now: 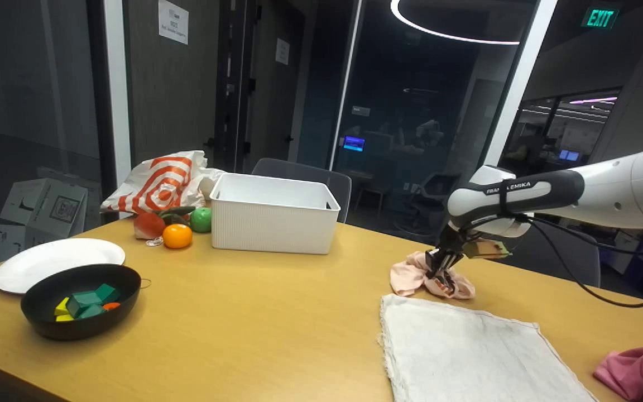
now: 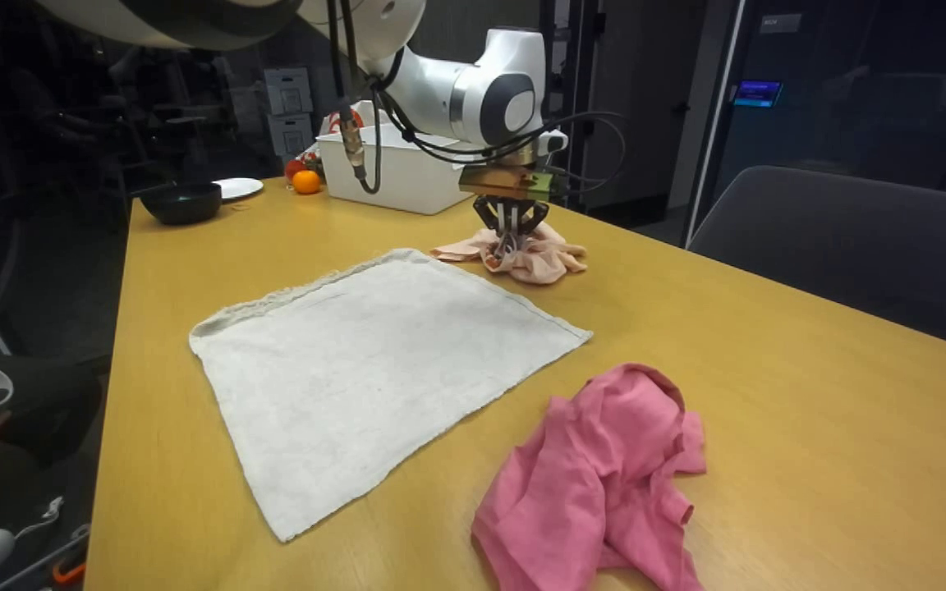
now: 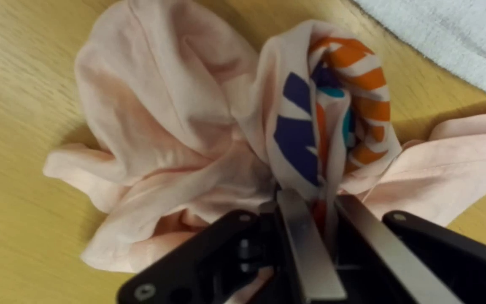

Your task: Put the two t-shirts on the white towel then fold the towel into a triangle once.

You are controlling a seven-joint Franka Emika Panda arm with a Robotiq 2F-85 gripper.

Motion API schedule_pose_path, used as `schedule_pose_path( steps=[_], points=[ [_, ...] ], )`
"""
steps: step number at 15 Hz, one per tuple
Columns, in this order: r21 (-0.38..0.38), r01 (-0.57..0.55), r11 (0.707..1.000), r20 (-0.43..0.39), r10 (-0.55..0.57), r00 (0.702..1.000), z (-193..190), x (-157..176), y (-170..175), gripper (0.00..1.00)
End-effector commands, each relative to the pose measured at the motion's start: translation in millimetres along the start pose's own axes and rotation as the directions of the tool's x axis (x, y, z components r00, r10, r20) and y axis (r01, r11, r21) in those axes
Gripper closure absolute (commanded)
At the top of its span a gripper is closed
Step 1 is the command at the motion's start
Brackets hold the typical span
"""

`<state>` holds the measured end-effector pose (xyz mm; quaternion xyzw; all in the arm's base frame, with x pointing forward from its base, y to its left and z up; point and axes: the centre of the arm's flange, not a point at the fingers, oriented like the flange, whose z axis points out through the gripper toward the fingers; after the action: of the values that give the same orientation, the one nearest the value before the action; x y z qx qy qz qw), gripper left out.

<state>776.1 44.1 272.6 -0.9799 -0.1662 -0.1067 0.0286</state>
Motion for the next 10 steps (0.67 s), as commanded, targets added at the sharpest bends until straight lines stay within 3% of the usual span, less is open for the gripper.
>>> schedule_pose_path(
  steps=[1,10],
  points=[
    [0.041,-0.022,0.999,-0.046,0.024,0.999,-25.1,-5.1,-3.1,0.96],
    [0.057,-0.044,0.997,-0.012,0.045,0.999,-90.0,-64.2,-37.8,0.94]
  ],
)
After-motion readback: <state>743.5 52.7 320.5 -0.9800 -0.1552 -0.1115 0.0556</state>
